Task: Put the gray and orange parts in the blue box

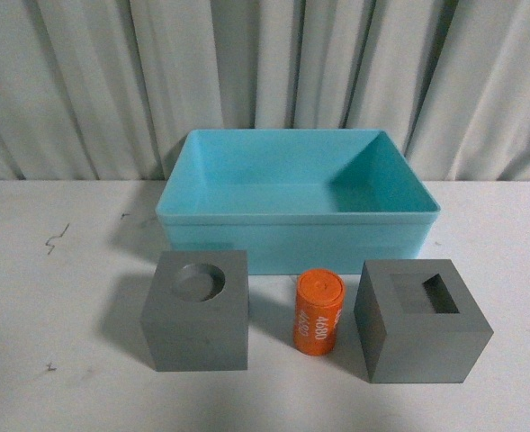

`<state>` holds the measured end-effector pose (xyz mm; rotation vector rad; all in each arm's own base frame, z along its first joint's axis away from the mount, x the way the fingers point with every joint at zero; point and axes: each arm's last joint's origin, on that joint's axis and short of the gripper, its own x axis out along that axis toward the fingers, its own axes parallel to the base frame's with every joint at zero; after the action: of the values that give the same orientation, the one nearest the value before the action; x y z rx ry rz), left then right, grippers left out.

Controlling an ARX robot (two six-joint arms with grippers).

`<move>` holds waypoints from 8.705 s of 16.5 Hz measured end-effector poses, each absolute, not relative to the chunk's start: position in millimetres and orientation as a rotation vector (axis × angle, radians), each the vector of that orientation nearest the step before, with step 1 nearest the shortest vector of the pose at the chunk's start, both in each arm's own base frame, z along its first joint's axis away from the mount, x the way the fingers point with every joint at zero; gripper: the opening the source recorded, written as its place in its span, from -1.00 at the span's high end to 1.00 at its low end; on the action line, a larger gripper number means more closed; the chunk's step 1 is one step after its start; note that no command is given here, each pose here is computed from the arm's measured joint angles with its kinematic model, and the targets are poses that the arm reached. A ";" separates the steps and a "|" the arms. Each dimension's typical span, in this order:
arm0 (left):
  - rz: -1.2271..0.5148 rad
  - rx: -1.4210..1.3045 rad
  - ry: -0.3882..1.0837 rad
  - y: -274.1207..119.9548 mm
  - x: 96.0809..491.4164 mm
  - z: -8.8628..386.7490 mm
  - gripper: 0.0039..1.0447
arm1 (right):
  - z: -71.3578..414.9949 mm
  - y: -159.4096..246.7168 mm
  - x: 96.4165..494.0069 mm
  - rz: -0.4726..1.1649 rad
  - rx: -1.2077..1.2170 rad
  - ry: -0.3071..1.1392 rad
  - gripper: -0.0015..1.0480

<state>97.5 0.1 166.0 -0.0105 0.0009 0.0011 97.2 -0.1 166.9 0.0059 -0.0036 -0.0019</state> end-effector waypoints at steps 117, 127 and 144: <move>0.000 -0.010 0.001 0.0 97.5 166.0 -0.88 | 187.5 25.7 130.9 -0.011 0.126 0.006 -0.06; 0.001 -0.010 0.001 0.0 97.5 166.1 -0.88 | 169.8 -1.5 115.2 -0.026 0.007 -0.004 0.96; 0.000 -0.010 0.001 0.0 97.5 166.1 -0.88 | 166.8 0.0 97.2 0.000 0.006 -0.004 0.62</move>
<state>97.5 0.0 166.1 -0.0105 0.0006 0.0004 97.2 0.0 166.8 0.0059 -0.0040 -0.0004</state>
